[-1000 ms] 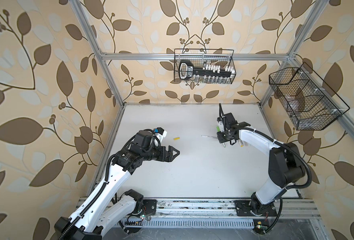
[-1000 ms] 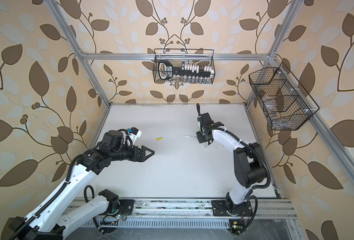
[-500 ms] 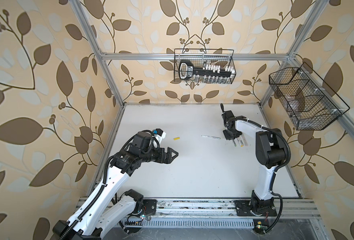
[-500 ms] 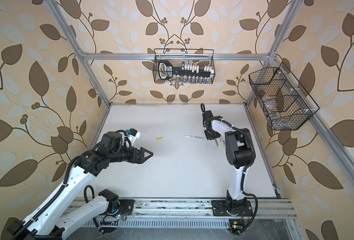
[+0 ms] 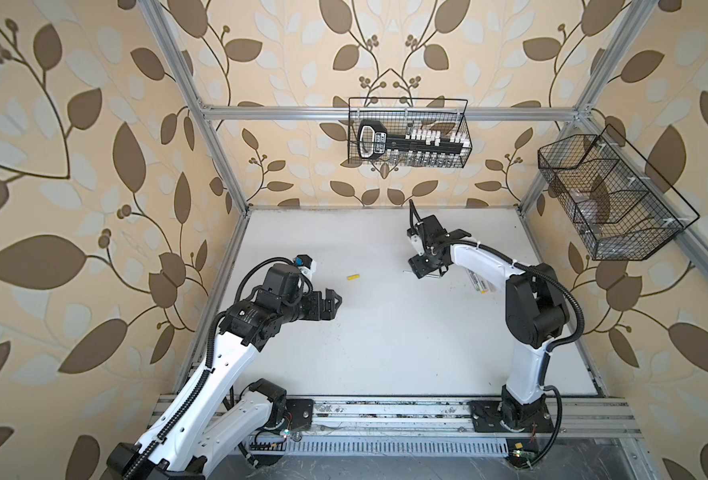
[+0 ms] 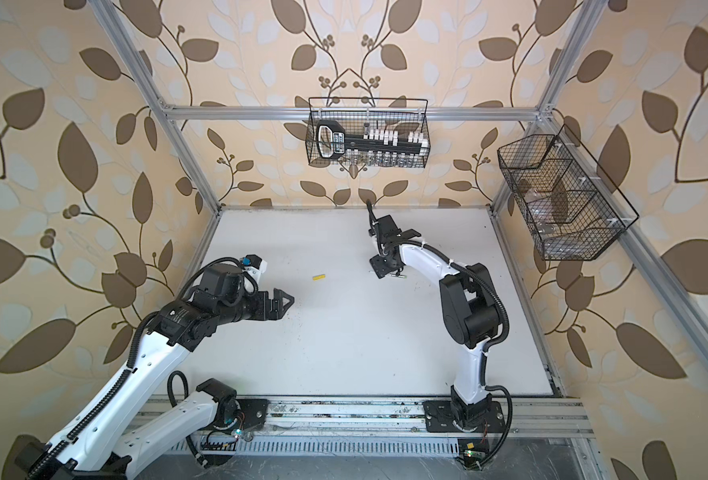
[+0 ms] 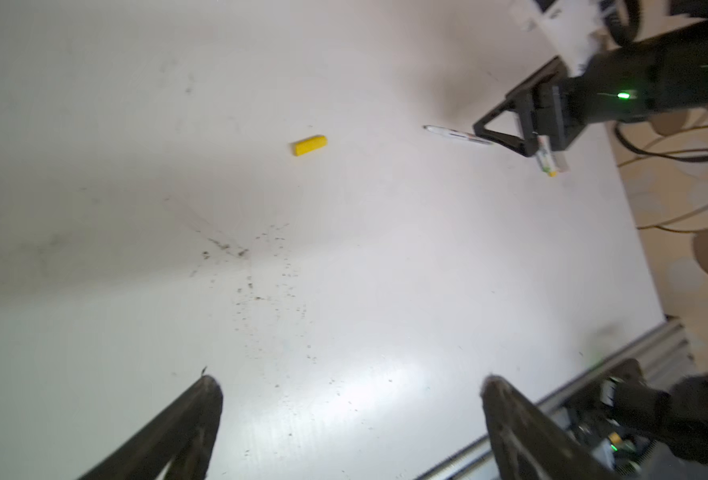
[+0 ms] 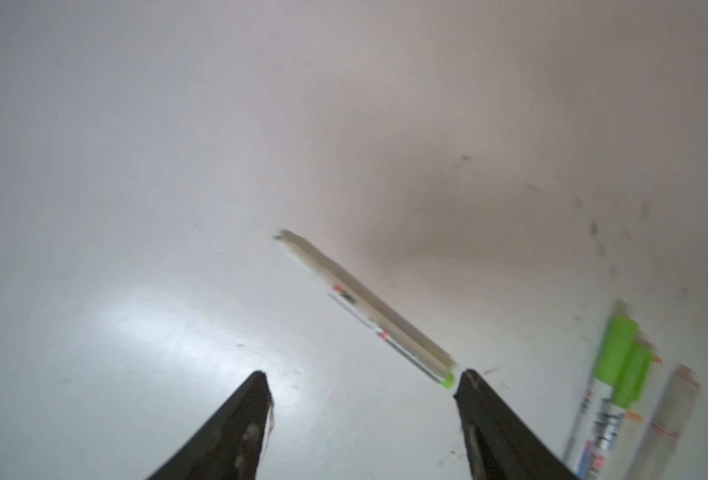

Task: Insert the pens into the pen caps
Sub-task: 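Set the capped pen beside the highlighters and open the right gripper, then move the right gripper to the yellow cap and grasp it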

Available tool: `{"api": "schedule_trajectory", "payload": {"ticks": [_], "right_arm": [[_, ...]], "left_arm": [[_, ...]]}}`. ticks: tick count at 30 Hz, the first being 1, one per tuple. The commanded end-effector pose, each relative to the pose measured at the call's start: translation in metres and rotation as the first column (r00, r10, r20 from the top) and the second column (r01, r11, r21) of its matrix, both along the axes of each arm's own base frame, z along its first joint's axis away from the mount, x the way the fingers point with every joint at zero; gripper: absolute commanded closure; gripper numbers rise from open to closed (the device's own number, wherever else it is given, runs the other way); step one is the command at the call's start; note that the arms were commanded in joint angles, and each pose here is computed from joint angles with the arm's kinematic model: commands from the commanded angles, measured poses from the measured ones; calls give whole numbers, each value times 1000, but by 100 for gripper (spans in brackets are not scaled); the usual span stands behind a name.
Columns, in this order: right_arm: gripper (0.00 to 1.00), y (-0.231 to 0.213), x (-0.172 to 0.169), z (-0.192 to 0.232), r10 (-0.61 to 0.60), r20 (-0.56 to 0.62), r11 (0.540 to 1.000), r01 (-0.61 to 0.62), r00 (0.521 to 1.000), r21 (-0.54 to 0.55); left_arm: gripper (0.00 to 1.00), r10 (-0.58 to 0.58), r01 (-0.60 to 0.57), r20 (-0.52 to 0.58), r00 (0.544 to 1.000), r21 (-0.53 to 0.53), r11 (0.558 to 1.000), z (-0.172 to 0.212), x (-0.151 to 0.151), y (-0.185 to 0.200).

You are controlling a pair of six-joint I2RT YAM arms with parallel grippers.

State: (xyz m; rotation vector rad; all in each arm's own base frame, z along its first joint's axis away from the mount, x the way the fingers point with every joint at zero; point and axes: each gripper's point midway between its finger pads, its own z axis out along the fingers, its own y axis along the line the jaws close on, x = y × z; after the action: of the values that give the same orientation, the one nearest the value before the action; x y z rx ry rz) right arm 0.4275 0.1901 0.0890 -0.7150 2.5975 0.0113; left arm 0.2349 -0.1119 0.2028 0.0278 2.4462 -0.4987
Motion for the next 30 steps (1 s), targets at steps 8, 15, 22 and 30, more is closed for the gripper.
{"api": "schedule_trajectory", "payload": {"ticks": [8, 15, 22, 30], "right_arm": [[21, 146, -5, -5, 259, -16, 903, -236, 966, 358], [19, 191, 15, -22, 239, -34, 836, -188, 970, 515], [18, 216, 21, -37, 256, -80, 803, -166, 963, 573], [18, 226, -3, -52, 318, -135, 818, -200, 938, 540]], "left_arm": [[1, 296, -301, 53, 954, 206, 931, 2, 9, 71], [1, 300, -305, 55, 952, 199, 931, 4, 9, 73], [1, 304, -309, 54, 951, 184, 933, 4, 10, 75], [1, 304, -307, 44, 952, 164, 937, 3, 12, 75]]}}
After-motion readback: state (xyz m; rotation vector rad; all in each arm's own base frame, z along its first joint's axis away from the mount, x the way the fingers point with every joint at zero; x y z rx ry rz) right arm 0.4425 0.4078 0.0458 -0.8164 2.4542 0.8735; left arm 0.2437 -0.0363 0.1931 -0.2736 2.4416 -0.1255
